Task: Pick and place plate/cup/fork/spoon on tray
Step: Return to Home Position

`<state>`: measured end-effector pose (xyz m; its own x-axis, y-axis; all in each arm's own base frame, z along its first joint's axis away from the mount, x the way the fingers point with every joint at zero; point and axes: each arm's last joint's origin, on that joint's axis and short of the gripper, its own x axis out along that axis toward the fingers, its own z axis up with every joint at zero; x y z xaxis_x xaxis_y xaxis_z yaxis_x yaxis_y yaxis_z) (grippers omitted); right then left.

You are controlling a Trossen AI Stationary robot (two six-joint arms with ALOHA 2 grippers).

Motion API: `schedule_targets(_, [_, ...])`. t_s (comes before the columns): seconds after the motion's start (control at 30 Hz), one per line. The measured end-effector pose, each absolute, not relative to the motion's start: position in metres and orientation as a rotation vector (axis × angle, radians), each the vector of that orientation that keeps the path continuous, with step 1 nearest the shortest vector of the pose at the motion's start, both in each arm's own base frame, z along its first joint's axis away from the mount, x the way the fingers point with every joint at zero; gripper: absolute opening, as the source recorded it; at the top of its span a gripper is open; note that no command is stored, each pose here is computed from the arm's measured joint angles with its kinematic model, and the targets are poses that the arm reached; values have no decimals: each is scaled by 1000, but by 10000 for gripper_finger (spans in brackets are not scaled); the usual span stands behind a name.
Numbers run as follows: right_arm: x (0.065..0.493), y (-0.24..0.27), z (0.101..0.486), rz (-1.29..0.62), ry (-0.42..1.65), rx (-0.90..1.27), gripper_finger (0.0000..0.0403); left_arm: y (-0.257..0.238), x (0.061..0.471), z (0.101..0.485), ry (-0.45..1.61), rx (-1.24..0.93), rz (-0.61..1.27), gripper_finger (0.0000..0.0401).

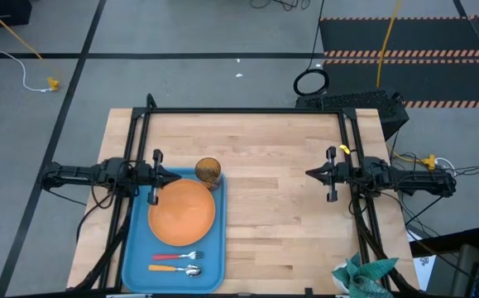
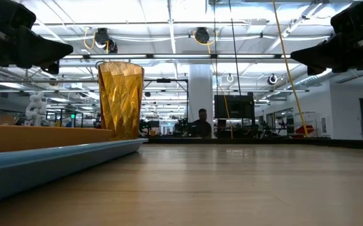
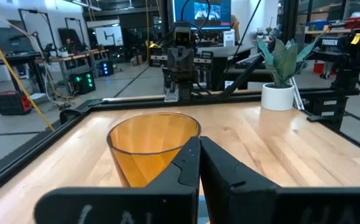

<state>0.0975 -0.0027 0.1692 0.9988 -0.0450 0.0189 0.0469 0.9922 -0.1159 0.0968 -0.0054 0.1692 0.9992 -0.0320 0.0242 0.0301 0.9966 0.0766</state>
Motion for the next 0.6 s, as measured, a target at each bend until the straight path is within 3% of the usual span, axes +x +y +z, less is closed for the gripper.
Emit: schedule_targets(0.6, [98,-3,169,-46,-16,-117,0,-5,97,169,-24,75,-34,21])
